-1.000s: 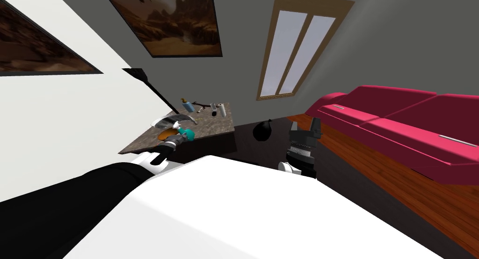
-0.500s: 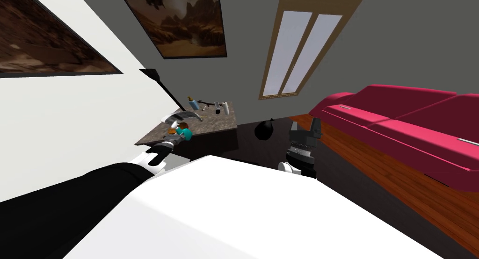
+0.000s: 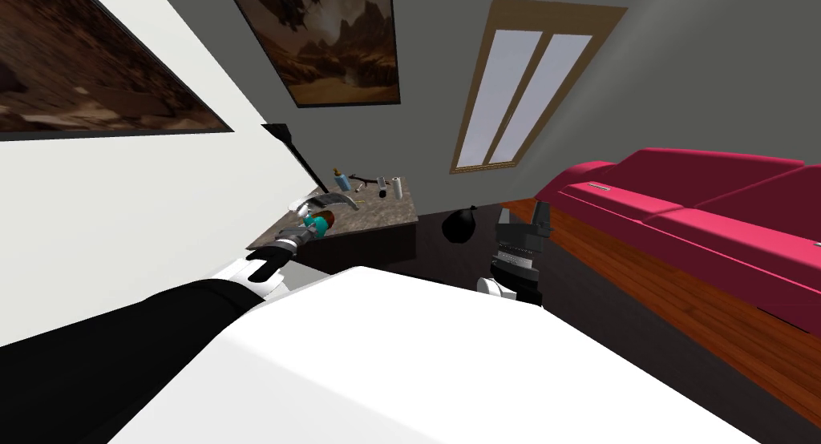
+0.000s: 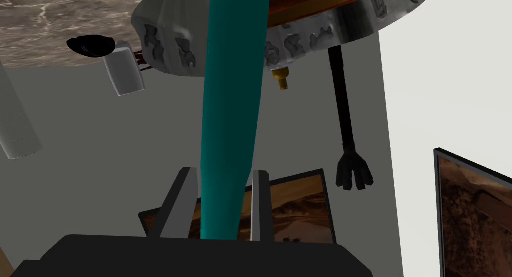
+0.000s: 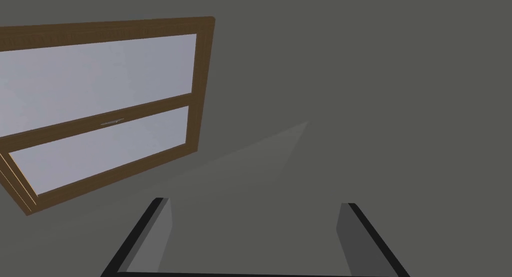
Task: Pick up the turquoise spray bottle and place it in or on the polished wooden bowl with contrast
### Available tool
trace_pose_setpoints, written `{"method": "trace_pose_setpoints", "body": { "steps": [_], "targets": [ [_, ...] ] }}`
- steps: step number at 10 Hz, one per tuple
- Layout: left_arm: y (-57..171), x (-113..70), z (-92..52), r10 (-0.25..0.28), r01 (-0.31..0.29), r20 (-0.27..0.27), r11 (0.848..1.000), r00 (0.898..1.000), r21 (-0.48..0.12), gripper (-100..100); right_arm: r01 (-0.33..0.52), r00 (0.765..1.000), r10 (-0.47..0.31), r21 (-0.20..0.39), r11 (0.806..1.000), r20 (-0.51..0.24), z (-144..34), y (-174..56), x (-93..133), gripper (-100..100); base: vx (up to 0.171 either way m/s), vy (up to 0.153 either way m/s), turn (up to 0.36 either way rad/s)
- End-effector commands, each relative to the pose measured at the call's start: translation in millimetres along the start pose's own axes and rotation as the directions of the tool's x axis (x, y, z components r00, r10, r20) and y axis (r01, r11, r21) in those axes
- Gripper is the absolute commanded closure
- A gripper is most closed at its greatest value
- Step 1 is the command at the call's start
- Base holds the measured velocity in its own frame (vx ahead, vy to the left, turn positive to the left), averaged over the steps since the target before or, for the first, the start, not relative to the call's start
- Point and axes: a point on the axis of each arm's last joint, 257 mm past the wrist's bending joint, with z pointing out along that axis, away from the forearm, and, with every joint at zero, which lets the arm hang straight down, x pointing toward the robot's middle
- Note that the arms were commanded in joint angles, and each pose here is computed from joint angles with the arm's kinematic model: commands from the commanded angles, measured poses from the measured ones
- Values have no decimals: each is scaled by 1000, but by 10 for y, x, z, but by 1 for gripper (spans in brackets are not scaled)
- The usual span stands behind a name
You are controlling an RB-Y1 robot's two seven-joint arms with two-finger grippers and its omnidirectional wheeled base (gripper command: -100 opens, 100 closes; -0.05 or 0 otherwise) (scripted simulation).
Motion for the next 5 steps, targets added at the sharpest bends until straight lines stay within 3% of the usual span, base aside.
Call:
{"method": "trace_pose_setpoints", "body": {
  "steps": [1, 5],
  "targets": [
    [-34, -106, 2, -49, 49, 17, 999, 999, 15, 100, 0, 1000, 0, 0, 1000, 0, 0, 0, 0, 0, 52, 155, 2],
    [-146, -365, 1, -158, 154, 56, 986, 986, 61, 100, 0, 1000, 0, 0, 1000, 0, 0, 0, 0, 0, 55, 157, 5]
  ]
}}
